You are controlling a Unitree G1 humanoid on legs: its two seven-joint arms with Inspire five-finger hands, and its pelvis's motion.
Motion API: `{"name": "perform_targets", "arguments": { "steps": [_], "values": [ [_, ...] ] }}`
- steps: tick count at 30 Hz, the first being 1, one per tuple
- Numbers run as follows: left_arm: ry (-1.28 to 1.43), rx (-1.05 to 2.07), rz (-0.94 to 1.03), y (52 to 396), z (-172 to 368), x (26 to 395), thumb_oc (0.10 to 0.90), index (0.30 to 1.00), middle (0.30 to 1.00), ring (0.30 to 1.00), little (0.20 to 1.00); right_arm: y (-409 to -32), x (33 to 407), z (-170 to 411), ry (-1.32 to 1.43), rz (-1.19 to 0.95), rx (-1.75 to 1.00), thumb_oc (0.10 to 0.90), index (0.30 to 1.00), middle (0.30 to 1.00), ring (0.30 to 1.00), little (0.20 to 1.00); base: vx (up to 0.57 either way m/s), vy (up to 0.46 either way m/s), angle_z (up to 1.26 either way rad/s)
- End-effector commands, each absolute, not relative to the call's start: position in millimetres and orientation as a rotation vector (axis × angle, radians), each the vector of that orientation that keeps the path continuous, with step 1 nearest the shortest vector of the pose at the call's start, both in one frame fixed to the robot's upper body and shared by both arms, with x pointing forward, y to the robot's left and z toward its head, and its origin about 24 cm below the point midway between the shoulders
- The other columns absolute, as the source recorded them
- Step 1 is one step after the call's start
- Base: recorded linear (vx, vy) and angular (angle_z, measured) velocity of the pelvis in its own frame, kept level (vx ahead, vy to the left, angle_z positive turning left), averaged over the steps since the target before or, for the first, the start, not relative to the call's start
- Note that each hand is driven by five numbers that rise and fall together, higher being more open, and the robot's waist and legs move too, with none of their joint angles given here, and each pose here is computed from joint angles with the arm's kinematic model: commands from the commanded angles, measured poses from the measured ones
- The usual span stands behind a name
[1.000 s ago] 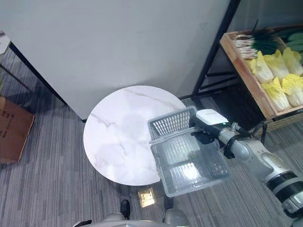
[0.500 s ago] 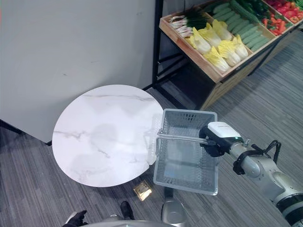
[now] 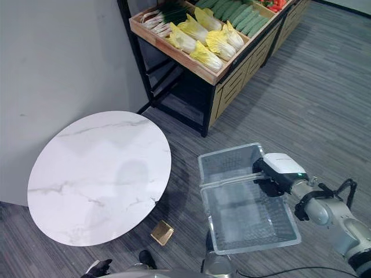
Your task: Get the vegetables into the basket
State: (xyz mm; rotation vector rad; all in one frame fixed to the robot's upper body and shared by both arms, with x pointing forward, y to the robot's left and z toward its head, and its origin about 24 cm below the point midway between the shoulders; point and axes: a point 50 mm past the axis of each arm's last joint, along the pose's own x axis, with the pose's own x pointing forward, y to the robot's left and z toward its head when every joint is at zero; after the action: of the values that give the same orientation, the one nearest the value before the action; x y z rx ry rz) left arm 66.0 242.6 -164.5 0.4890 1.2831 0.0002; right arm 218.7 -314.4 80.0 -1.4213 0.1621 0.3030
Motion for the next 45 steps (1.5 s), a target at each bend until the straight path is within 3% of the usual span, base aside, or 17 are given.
{"name": "perform_targets", "arguments": {
  "steps": [1,10,20,29,36,45],
  "values": [
    [1.192,0.536,0.096,253.6,-156.4,89.2,0.900,1.000,1.000,1.000,1.000,-294.7,245.2,159.8,-0.271,0.092,-1.416,0.400,0.300,0.300,0.300,0.300,-0.07,-0.209,-0.10],
    [1.131,0.537,0.169,254.5,-153.2,95.8,0.900,1.000,1.000,1.000,1.000,-295.4,253.5,156.4,-0.264,0.092,-1.381,0.400,0.300,0.300,0.300,0.300,0.04,-0.060,-0.58],
    [1.153,0.557,0.111,252.6,-155.9,86.3,0.900,1.000,1.000,1.000,1.000,-292.5,250.1,146.2,-0.231,0.153,-1.392,0.400,0.300,0.300,0.300,0.300,0.08,0.112,-0.50],
    [1.166,0.590,0.074,260.7,-154.3,84.1,0.900,1.000,1.000,1.000,1.000,-307.2,249.2,120.4,-0.124,0.065,-1.366,0.400,0.300,0.300,0.300,0.300,-0.03,0.209,-0.40],
    [1.133,0.686,0.060,277.5,-146.2,93.1,0.900,1.000,1.000,1.000,1.000,-314.6,250.6,105.4,-0.077,-0.010,-1.335,0.400,0.300,0.300,0.300,0.300,-0.06,0.062,-0.74],
    [1.050,0.690,0.043,268.3,-141.9,117.8,0.900,1.000,1.000,1.000,1.000,-320.6,242.8,84.0,0.008,-0.021,-1.307,0.400,0.300,0.300,0.300,0.300,0.06,-0.079,-0.39]
  ]
}}
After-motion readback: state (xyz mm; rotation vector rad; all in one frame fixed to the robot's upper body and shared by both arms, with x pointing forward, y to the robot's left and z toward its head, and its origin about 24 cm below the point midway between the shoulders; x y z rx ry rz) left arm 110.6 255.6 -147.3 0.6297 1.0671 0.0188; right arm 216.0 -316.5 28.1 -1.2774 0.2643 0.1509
